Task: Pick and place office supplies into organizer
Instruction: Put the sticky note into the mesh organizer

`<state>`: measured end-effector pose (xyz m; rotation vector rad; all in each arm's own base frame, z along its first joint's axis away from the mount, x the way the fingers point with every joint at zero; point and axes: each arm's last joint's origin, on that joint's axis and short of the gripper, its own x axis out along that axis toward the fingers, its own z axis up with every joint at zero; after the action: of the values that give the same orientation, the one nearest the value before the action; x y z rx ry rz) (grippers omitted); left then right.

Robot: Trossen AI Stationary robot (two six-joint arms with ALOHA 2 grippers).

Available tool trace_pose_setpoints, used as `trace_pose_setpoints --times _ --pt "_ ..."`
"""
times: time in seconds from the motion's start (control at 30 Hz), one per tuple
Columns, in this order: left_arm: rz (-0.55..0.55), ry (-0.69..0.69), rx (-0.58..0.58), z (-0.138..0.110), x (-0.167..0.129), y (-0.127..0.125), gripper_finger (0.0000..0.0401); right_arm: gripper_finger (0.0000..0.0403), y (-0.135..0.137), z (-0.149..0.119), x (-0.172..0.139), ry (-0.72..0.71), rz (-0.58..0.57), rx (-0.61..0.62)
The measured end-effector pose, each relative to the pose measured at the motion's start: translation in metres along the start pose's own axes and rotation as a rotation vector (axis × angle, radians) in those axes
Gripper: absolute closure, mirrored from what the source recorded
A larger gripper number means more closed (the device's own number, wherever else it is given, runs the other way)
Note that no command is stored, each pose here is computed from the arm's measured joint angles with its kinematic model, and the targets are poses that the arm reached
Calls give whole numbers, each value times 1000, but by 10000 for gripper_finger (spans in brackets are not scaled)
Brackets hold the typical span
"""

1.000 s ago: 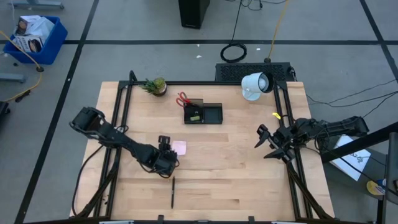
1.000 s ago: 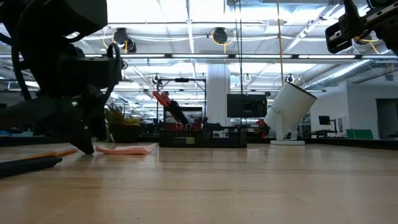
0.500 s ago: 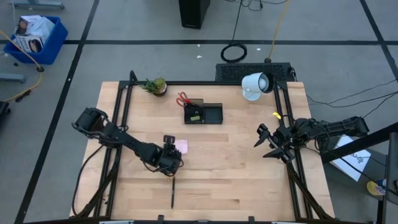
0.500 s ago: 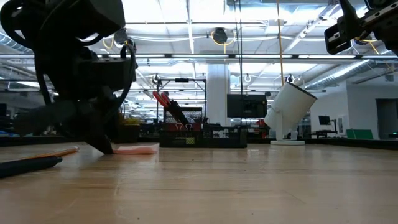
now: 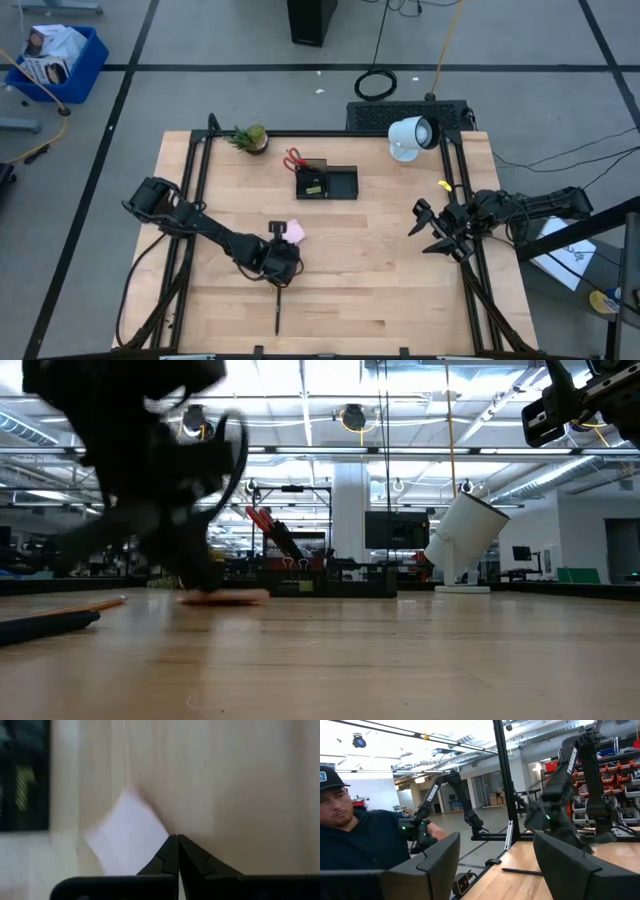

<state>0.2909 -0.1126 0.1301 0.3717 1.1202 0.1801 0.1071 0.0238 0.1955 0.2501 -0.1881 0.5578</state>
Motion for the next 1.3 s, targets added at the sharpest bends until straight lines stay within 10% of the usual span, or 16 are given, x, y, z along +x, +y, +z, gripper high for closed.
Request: trace_pose_setpoints --times 0.53,1.0,1.3 --pt "-51 3 -40 42 -39 7 395 158 -4 -4 2 22 -57 27" --pt "-84 64 -144 14 -15 -1 200 158 -5 -7 4 51 -67 39" --pt "-66 5 -128 -4 2 -2 195 159 -6 -7 4 45 -95 33"
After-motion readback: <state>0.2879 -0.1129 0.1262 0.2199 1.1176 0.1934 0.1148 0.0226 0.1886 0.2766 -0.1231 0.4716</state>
